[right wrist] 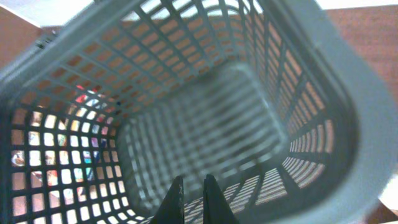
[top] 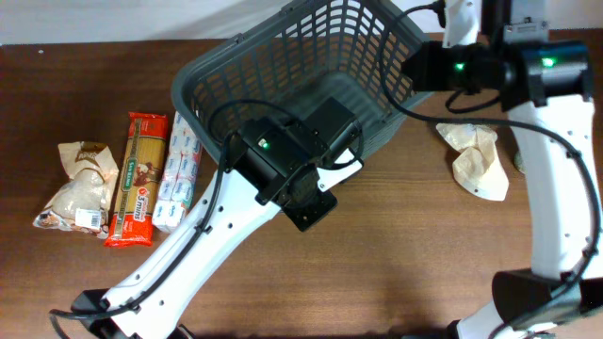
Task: Pack container
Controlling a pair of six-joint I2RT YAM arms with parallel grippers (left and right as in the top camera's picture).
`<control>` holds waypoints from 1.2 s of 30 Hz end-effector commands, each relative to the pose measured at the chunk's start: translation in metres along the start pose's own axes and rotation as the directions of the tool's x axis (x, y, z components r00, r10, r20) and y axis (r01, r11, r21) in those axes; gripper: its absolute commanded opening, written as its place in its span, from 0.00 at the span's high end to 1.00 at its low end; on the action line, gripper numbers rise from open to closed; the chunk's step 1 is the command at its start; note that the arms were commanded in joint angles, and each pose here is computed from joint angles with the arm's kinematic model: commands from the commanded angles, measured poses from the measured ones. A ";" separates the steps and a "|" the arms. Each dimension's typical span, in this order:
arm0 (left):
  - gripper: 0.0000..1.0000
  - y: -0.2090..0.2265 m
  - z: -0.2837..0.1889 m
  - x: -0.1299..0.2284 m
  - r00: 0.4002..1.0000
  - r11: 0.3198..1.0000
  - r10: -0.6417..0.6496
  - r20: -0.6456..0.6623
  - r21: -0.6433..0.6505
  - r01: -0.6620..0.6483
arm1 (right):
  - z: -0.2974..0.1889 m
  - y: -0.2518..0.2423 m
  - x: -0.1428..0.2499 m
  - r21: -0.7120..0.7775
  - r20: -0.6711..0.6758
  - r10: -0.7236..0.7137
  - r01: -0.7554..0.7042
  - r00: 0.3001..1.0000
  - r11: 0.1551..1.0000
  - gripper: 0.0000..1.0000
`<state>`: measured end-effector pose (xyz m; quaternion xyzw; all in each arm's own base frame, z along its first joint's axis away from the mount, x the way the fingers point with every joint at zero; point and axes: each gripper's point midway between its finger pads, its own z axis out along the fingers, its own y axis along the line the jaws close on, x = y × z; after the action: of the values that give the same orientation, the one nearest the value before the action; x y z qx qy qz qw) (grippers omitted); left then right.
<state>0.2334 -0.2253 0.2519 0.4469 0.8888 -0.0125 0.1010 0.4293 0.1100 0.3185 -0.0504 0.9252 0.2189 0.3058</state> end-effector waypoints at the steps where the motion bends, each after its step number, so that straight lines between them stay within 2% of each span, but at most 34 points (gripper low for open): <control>1: 0.98 0.005 0.006 0.000 1.000 0.999 0.029 -0.011 -0.034 -0.030 | 0.023 -0.008 0.004 0.029 -0.044 0.009 -0.007 0.999 1.000 0.96; 10: 0.98 0.020 0.008 0.001 1.000 0.995 0.017 -0.021 -0.100 -0.019 | 0.036 -0.022 0.019 0.081 -0.118 0.041 -0.031 0.992 0.996 0.96; 18: 0.98 0.052 0.009 0.004 0.997 0.990 -0.082 -0.001 -0.119 0.081 | 0.028 -0.042 0.048 0.201 -0.223 0.089 -0.044 0.971 0.979 0.96; 25: 0.98 0.068 0.009 0.005 0.991 0.982 -0.131 0.018 -0.132 0.132 | 0.023 -0.042 0.063 0.214 -0.278 0.113 -0.053 0.954 0.975 0.96; 36: 0.98 0.108 0.008 0.017 0.964 0.951 -0.264 0.037 -0.158 0.266 | 0.011 -0.021 0.077 0.195 -0.321 0.049 0.015 0.946 0.981 0.96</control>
<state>0.3027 -0.1592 0.2485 0.3339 0.9322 0.0316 0.1363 0.3865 0.0923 0.2440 -0.0268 0.9824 0.1269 0.1346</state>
